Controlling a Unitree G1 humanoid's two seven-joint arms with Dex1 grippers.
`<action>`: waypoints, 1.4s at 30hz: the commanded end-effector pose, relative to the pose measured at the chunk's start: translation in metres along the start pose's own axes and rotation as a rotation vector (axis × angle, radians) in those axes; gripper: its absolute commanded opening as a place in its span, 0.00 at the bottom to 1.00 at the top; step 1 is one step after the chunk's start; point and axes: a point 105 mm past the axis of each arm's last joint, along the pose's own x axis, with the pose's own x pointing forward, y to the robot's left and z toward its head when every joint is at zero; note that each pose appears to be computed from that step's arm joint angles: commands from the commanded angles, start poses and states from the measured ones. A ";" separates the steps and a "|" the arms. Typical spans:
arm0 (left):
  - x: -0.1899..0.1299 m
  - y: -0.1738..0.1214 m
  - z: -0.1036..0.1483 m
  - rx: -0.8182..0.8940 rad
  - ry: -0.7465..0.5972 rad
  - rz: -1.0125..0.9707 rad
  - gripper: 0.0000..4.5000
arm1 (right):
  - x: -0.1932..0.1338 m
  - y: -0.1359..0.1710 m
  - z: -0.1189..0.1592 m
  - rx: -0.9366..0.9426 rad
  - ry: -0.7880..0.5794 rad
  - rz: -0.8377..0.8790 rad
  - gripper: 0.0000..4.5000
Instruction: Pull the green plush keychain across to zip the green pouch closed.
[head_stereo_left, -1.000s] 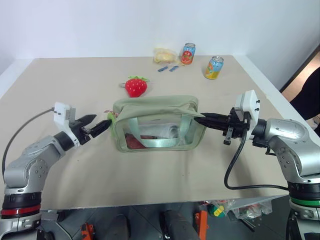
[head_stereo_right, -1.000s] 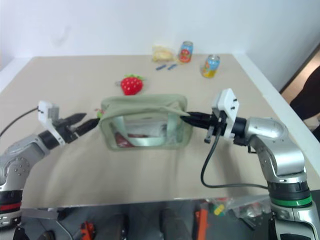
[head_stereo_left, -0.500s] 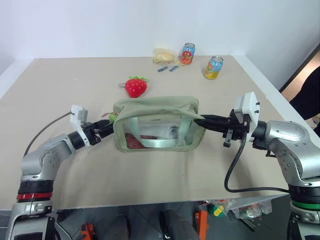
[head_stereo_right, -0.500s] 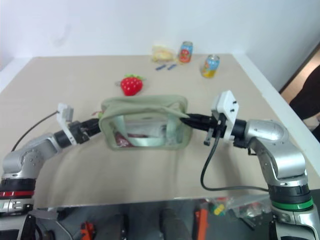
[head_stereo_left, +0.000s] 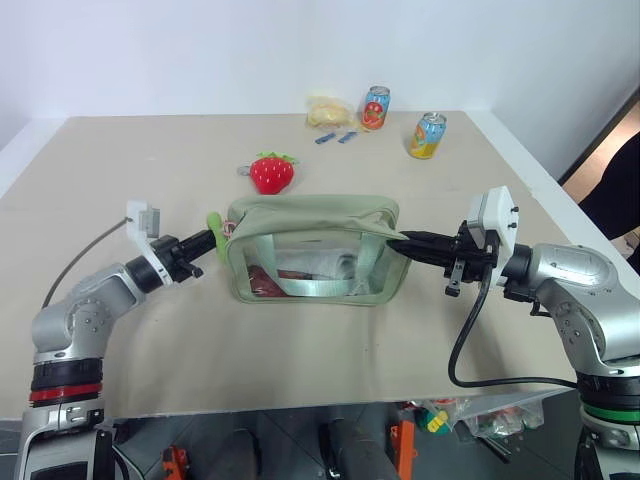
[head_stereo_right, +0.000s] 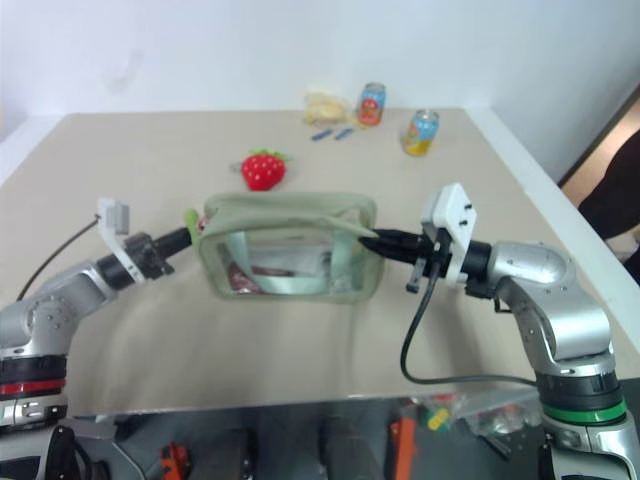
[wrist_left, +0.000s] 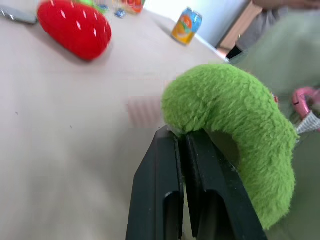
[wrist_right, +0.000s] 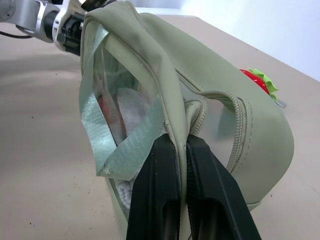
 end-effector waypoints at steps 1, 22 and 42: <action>-0.007 -0.019 0.031 0.075 -0.046 -0.050 0.01 | 0.000 0.004 0.011 -0.036 -0.022 0.027 0.00; 0.076 -0.134 0.103 0.301 -0.151 -0.412 0.01 | -0.003 0.002 0.009 -0.040 -0.007 0.012 0.00; 0.076 -0.110 0.071 0.372 0.035 -0.316 0.16 | -0.002 0.004 0.007 -0.037 -0.004 0.018 0.00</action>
